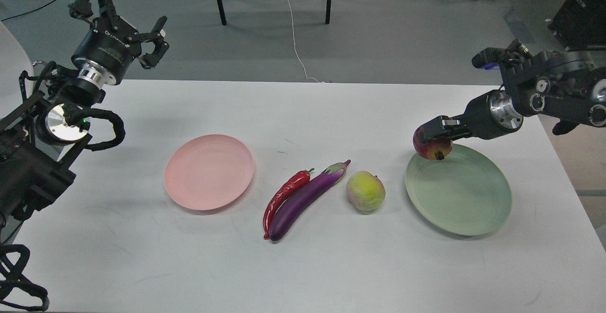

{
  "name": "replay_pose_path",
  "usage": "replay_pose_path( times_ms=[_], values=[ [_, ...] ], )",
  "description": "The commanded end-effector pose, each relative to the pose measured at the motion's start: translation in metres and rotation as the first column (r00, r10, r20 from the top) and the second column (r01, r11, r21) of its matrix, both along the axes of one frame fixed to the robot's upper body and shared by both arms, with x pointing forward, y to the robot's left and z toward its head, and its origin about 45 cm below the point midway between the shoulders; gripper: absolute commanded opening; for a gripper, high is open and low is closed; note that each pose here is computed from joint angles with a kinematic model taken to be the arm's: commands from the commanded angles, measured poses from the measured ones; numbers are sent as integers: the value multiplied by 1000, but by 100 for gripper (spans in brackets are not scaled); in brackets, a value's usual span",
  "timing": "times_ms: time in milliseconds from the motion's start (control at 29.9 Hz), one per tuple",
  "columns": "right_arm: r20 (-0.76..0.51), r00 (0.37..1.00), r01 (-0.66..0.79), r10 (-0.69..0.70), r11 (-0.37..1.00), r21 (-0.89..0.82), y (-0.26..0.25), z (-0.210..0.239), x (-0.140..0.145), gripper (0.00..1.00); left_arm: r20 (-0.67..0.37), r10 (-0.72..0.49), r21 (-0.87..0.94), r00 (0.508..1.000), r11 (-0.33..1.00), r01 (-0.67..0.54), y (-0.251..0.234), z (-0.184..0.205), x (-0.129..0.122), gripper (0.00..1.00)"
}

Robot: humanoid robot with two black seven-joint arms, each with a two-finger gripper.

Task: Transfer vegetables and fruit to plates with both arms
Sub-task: 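Lower the apple onto the green plate and release it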

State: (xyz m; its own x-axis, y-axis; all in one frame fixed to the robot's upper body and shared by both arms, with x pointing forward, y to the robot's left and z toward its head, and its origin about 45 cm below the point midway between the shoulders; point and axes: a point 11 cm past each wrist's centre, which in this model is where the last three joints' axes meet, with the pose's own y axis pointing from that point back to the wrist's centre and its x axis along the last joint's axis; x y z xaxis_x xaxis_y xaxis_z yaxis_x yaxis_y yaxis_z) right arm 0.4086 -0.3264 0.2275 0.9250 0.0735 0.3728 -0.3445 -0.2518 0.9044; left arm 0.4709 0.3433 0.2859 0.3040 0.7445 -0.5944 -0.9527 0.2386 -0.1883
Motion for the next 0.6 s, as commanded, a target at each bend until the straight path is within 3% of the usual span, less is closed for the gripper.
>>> replay_pose_path(
  times_ms=[0,267,434,568],
  values=[
    [-9,1000,28,-29,999,-29,-27,-10,-11,46,5,2,2,1000,1000,-2,2,2,0,98],
    [-21,999,44,-45,996,-77,-56,-30,-28,65,6,3,-1,1000,1000,-3,1,2,1,98],
    [21,999,46,-45,998,-49,-50,-29,-23,81,6,3,4,1000,1000,-3,2,3,1,98],
    [36,998,46,-45,999,-24,-43,-23,-18,87,7,9,9,1000,1000,-9,6,5,0,98]
  ],
)
